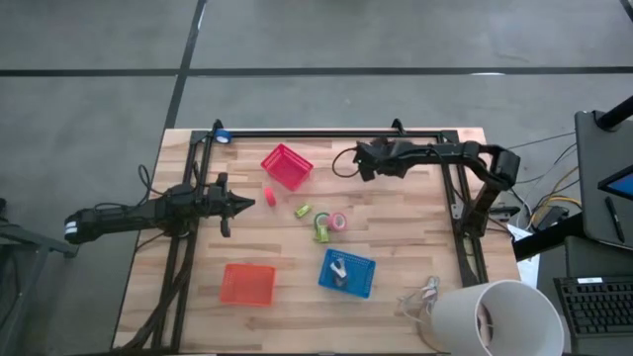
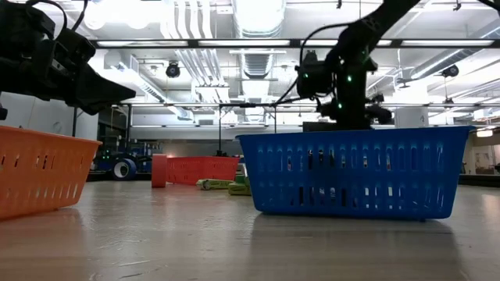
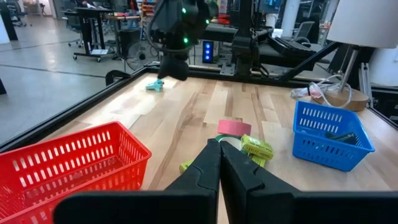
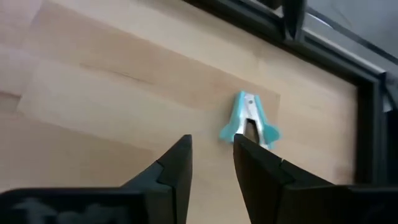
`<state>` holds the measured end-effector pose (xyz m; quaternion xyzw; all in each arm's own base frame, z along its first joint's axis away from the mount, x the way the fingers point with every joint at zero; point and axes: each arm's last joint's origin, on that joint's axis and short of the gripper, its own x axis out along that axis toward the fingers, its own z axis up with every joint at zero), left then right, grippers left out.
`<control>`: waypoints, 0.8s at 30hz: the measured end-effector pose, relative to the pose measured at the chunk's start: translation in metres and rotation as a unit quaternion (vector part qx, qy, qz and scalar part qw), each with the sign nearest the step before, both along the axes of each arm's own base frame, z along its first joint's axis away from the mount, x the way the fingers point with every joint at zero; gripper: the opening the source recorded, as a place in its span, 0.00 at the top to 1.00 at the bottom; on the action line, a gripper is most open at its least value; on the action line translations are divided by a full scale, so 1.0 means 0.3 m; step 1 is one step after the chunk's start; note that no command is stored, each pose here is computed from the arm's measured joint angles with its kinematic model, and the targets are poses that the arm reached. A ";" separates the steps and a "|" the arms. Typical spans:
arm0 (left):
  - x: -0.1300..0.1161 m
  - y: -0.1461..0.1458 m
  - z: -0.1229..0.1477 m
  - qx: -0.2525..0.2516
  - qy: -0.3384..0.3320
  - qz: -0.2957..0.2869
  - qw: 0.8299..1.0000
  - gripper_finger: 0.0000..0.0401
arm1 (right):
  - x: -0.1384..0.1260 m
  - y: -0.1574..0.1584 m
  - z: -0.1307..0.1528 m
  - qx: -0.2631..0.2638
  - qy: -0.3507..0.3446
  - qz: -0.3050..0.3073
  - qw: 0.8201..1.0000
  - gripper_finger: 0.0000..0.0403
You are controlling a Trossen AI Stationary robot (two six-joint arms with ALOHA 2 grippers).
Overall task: Pick and place Stapler, Stapler remover, tape
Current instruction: Put the blue stapler remover into the blue bin
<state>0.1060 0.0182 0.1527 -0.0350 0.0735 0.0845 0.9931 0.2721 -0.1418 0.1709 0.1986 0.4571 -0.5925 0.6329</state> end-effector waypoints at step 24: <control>0.000 0.000 0.000 0.000 0.000 0.000 1.000 0.98 | -0.063 -0.009 -0.097 -0.076 -0.005 -0.053 0.996 0.63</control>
